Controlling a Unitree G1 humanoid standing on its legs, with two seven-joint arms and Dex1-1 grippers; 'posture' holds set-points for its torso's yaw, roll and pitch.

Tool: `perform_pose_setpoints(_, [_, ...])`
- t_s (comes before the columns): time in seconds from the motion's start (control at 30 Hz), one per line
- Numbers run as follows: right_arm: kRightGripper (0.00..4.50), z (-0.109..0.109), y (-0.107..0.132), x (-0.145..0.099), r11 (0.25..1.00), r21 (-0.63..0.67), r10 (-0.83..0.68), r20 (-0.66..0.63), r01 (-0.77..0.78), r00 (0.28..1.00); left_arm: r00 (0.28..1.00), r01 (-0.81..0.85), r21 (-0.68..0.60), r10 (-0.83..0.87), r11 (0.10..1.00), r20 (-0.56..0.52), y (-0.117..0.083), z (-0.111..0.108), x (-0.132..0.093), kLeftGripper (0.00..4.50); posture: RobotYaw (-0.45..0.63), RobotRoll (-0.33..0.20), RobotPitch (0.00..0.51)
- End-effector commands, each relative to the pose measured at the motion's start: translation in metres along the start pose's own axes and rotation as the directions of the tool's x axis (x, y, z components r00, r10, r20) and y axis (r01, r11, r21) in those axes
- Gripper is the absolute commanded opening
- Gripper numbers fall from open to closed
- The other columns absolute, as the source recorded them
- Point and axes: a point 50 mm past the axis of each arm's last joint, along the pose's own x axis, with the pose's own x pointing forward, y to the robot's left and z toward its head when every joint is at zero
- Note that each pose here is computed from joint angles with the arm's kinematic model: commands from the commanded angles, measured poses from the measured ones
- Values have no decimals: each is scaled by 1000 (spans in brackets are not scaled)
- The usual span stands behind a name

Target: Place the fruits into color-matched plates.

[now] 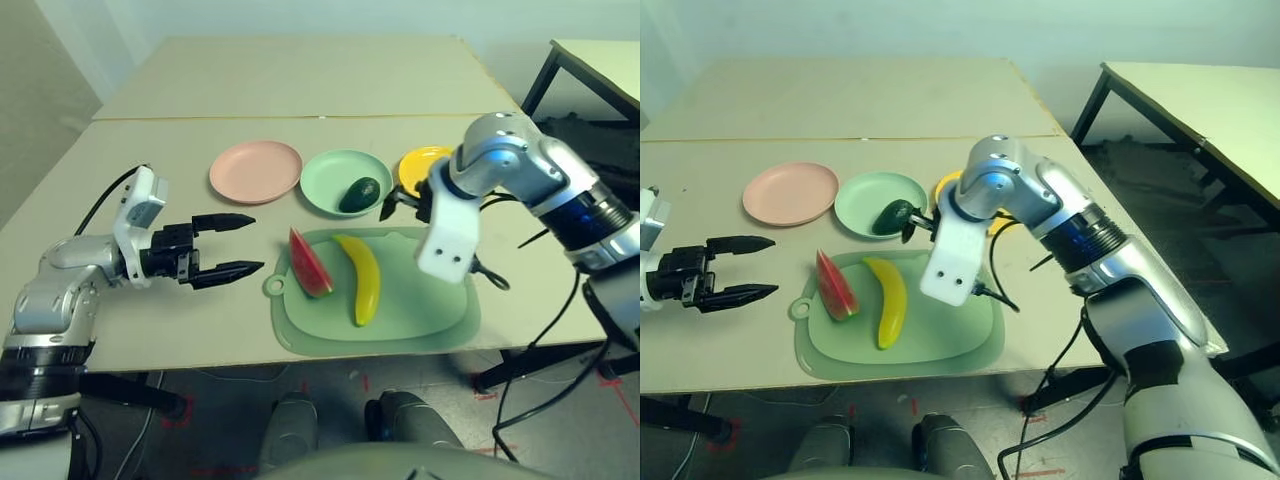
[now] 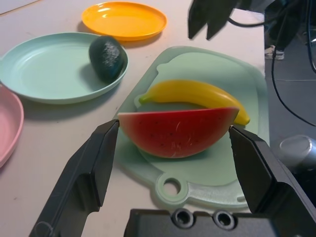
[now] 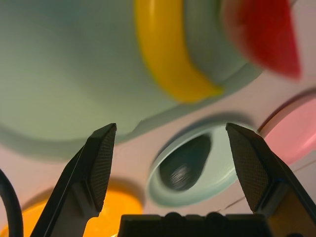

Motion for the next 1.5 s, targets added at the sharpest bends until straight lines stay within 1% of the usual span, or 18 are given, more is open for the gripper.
perform_pose_setpoints(0.03, [4465, 3, -2, 11, 1000, -10, 23, 13, -23, 1000, 1000, -6, 6, 6, 1000, -6, 0, -1, 0, 4500, 112, 0, 80])
perform_pose_setpoints(0.2, [4465, 6, 0, 32, 998, -19, 66, 43, -65, 997, 1000, -12, 4, 12, 1000, -3, -3, -4, -1, 4500, 139, 0, 89])
perform_pose_setpoints(0.5, [4465, 1, 11, 51, 991, -14, 132, 33, -132, 991, 1000, -26, -7, 26, 1000, 2, -11, -8, -2, 4500, 172, 0, 89])
perform_pose_setpoints(0.6, [4465, 3, 8, 56, 992, -18, 129, 42, -128, 991, 1000, -29, -12, 29, 1000, 2, -13, -10, -2, 4500, 175, 0, 90])
perform_pose_setpoints(0.73, [4465, 6, -1, 58, 993, -41, 115, 50, -113, 992, 1000, -29, -19, 29, 999, 2, -14, -13, -1, 4500, 176, 0, 92])
perform_pose_setpoints(0.83, [4465, 9, -3, 58, 994, -40, 107, 64, -105, 992, 1000, -31, -15, 31, 999, 5, -14, -13, 1, 4500, 178, 0, 93])
perform_pose_setpoints(1.0, [4465, 10, 12, 58, 987, -24, 161, 72, -160, 984, 999, -42, -8, 42, 999, 18, -13, -11, 1, 4500, 178, 0, 96])
perform_pose_setpoints(1.1, [4465, 4, 22, 54, 979, 2, 205, 49, -205, 978, 999, -45, -5, 45, 999, 20, -12, -11, 2, 4500, 177, 0, 96])
perform_pose_setpoints(1.23, [4465, 1, 35, 51, 970, 26, 239, 55, -241, 970, 998, -50, 2, 50, 999, 28, -11, -10, 4, 4500, 170, 0, 98])
perform_pose_setpoints(1.5, [4465, 4, 33, 52, 973, 45, 222, 71, -226, 972, 998, -55, 8, 54, 998, 30, -8, -9, 4, 4500, 164, 0, 97])
